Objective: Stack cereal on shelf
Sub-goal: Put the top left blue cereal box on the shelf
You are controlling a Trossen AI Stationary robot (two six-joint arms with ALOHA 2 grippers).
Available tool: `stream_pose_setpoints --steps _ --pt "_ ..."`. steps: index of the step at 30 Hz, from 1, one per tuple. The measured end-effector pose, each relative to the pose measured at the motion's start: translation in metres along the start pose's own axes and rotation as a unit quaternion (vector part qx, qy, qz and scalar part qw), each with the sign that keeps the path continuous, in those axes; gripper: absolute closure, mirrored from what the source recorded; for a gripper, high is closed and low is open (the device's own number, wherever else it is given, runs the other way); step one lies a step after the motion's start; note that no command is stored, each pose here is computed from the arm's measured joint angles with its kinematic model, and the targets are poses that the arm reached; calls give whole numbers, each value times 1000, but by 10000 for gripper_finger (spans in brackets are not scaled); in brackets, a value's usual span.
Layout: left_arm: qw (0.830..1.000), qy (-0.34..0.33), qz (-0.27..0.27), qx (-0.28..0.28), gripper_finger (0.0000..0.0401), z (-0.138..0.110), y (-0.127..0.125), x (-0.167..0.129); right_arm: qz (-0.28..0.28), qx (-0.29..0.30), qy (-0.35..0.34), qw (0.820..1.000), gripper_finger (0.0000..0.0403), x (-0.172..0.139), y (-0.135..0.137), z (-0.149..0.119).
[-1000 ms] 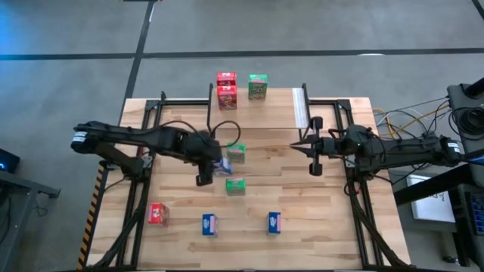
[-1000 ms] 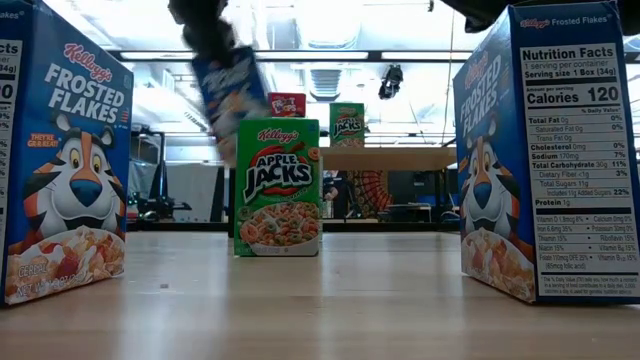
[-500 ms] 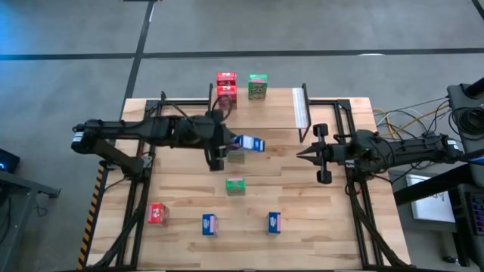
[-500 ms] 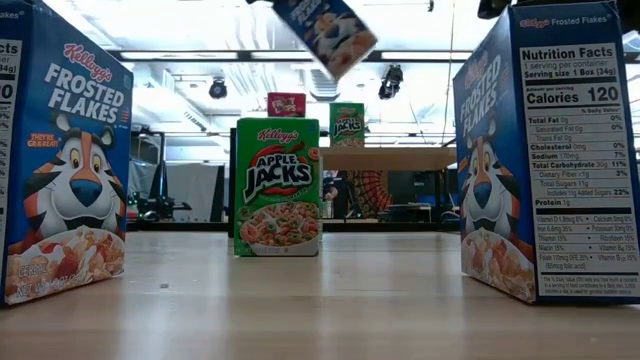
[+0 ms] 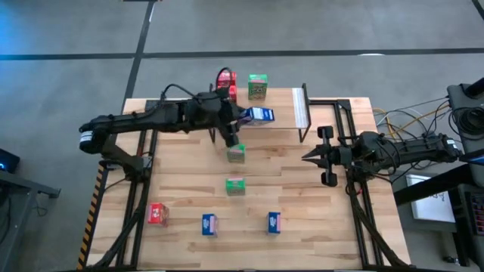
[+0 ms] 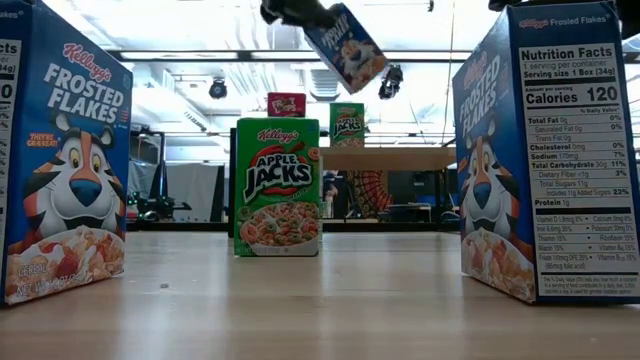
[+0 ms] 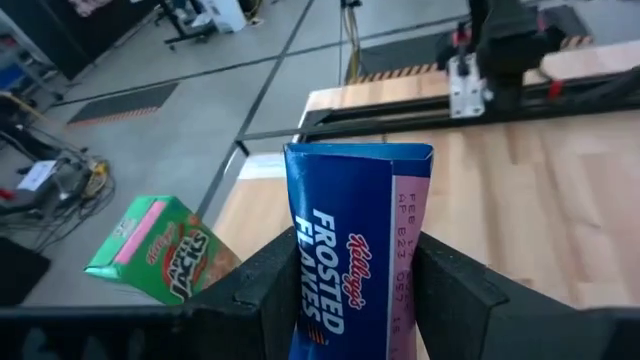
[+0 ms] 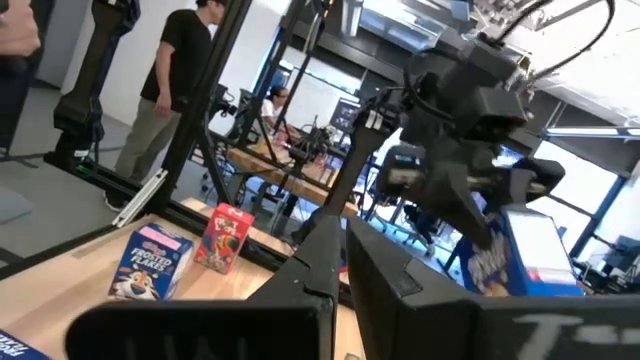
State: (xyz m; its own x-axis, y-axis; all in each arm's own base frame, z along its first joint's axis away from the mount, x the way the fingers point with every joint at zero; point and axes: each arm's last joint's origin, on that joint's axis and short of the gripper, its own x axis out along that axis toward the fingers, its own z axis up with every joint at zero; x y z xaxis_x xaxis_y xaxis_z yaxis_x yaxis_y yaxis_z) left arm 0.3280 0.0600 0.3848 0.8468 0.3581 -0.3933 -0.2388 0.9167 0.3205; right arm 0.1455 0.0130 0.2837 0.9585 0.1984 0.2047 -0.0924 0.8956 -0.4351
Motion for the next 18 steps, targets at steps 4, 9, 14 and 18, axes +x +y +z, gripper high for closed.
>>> stream_pose_setpoints --steps 4,9,14,18 --pt "1000 11 10 15 253 3 7 18 1 0 2 1000 390 0 0 -1" --pt "999 21 13 47 253 10 11 37 4 -1 9 1000 390 0 1 -2" --pt "998 30 16 61 253 15 14 55 4 -2 8 1000 390 0 1 -2" --pt "997 37 18 70 253 15 17 66 4 -1 10 1000 390 -1 1 -2"
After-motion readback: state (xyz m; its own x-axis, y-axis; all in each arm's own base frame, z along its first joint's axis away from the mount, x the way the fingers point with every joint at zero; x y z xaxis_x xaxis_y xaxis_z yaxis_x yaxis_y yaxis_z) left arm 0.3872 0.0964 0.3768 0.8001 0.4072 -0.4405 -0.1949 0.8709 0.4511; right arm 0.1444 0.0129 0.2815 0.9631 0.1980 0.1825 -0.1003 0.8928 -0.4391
